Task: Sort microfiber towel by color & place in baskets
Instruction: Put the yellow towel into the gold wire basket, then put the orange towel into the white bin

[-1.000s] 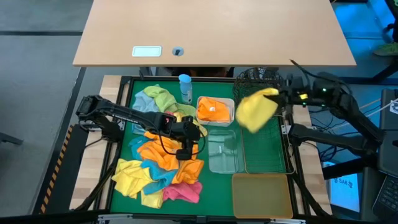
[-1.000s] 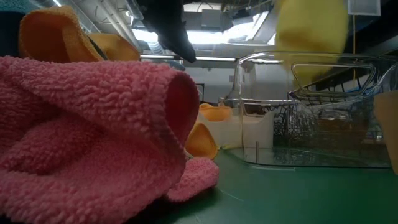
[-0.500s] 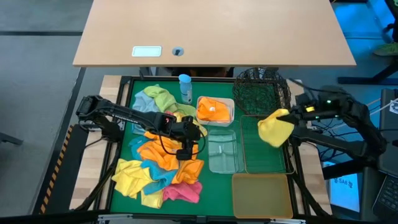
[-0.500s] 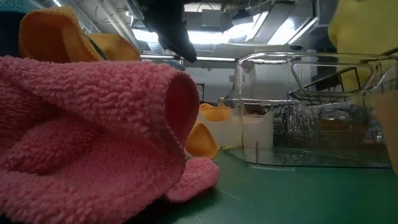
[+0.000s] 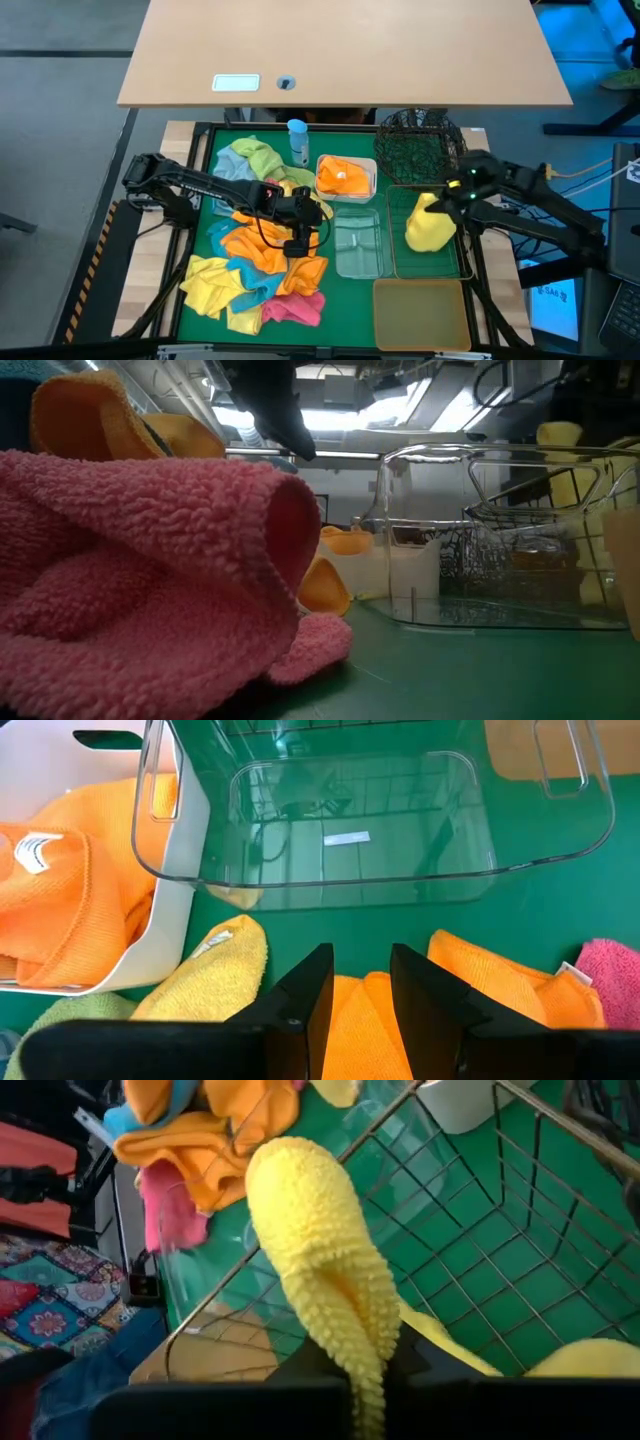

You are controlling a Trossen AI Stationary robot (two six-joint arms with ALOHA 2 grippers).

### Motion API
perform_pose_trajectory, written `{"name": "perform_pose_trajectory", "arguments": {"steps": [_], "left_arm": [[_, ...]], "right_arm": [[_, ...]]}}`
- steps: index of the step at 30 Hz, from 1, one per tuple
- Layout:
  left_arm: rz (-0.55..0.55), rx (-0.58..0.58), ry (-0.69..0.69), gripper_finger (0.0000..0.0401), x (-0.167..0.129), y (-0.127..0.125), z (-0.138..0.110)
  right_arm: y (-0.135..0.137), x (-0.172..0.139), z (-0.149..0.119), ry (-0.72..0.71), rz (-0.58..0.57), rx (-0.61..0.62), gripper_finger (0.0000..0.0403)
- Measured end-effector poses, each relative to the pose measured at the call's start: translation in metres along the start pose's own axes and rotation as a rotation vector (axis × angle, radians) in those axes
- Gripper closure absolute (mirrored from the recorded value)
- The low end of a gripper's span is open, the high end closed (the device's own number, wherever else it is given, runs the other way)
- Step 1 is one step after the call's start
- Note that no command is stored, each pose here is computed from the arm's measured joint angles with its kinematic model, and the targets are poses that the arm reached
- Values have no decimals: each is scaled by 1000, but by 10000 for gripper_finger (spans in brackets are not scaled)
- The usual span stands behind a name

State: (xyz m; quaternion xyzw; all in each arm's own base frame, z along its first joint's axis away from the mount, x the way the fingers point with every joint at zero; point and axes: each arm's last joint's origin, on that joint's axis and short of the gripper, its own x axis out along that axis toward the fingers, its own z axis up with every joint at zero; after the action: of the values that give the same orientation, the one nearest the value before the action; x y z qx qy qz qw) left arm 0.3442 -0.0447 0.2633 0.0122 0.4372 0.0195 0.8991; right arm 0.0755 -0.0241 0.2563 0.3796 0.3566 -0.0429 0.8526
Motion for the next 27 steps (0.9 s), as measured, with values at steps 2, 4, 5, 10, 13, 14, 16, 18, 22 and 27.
{"name": "perform_pose_trajectory", "arguments": {"steps": [2, 4, 5, 10, 13, 14, 16, 18, 22, 27], "left_arm": [[0, 0, 1, 305, 0, 0, 0], [0, 0, 0, 305, 0, 0, 0], [3, 0, 0, 305, 0, 0, 0], [8, -21, -1, 305, 0, 0, 0], [10, -77, -1, 305, 0, 0, 0], [10, -94, -3, 305, -1, 0, 1], [-4, -117, -10, 305, -3, 0, 4], [-35, -133, -11, 305, -6, -1, 7], [-105, -182, 55, 305, -14, -2, 9], [-243, -311, 242, 305, -22, -6, 0]], "right_arm": [[-3, 5, 0, 2, -1, 35, 387], [-4, 7, 1, -5, 3, 43, 381], [-5, 8, 1, -6, 4, 43, 378], [-5, 8, 2, -6, 4, 43, 350], [-5, 8, 2, -7, 4, 44, 322], [-5, 8, 2, -6, 3, 53, 310], [-5, 9, 2, -5, 1, 64, 285], [-5, 8, 2, -6, -2, 65, 259], [-5, 8, 2, 0, 9, 68, 213], [-5, 8, 2, 0, 9, 68, 188]]}}
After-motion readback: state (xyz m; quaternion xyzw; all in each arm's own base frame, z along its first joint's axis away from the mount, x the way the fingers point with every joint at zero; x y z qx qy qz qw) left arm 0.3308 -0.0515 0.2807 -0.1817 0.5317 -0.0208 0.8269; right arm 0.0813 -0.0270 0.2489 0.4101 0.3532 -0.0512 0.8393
